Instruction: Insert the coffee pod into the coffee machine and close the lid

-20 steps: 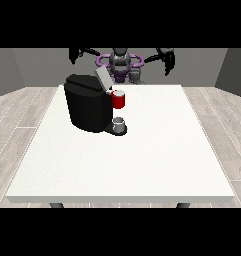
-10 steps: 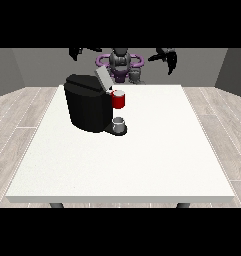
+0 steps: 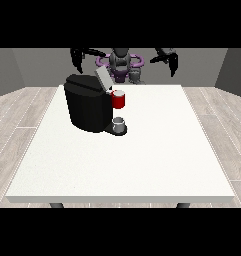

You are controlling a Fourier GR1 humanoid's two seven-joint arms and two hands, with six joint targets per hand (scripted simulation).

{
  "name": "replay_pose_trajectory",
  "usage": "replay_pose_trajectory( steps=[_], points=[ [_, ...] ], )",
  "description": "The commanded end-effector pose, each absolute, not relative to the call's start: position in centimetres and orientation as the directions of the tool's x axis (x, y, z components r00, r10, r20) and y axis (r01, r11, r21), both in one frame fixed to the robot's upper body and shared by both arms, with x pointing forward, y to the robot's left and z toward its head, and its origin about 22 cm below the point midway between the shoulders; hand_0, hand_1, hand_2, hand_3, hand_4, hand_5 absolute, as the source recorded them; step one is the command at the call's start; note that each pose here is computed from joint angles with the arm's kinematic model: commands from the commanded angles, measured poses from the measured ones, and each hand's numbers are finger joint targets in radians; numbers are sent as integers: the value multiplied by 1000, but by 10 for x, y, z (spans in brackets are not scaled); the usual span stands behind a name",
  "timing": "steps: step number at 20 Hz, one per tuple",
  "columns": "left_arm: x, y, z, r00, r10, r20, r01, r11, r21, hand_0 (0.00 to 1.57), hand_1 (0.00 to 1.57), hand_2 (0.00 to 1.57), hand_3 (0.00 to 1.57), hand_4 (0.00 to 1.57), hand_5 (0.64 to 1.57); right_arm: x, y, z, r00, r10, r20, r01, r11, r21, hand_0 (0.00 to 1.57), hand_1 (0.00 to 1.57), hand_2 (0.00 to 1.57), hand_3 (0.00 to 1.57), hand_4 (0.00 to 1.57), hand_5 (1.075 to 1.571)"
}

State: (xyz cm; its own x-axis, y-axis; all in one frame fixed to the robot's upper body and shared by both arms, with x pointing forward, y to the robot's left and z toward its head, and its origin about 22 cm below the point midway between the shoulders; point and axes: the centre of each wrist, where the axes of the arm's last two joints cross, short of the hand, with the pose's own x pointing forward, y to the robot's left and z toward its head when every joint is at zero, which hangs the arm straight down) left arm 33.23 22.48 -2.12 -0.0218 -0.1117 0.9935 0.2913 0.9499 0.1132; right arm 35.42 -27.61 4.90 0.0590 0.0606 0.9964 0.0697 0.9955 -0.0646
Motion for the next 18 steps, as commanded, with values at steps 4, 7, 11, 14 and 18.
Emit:
replay_pose_trajectory(
  steps=[4,7,11,14,18],
  points=[
    [317,225,5,-60,-106,993,288,950,119,0,0,0,0,354,1571,368,-263,49,83,73,994,31,997,-76,0,0,0,0,0,1571],
    [302,227,-8,-92,-104,990,257,958,124,0,0,0,0,374,1571,373,-259,52,34,62,997,16,998,-63,0,0,0,0,0,1571],
    [306,237,8,-132,-104,986,233,963,133,0,0,0,0,377,1571,389,-234,74,2,95,995,-43,995,-95,0,0,0,0,0,1571],
    [298,268,15,-112,-108,988,210,969,130,0,0,0,0,381,1571,381,-230,55,28,110,993,-69,992,-108,0,0,0,0,0,1571],
    [302,281,27,-140,-142,980,171,971,165,0,0,0,0,309,1571,395,-219,82,-26,108,994,-100,989,-110,0,0,0,0,73,1571]
  ],
)
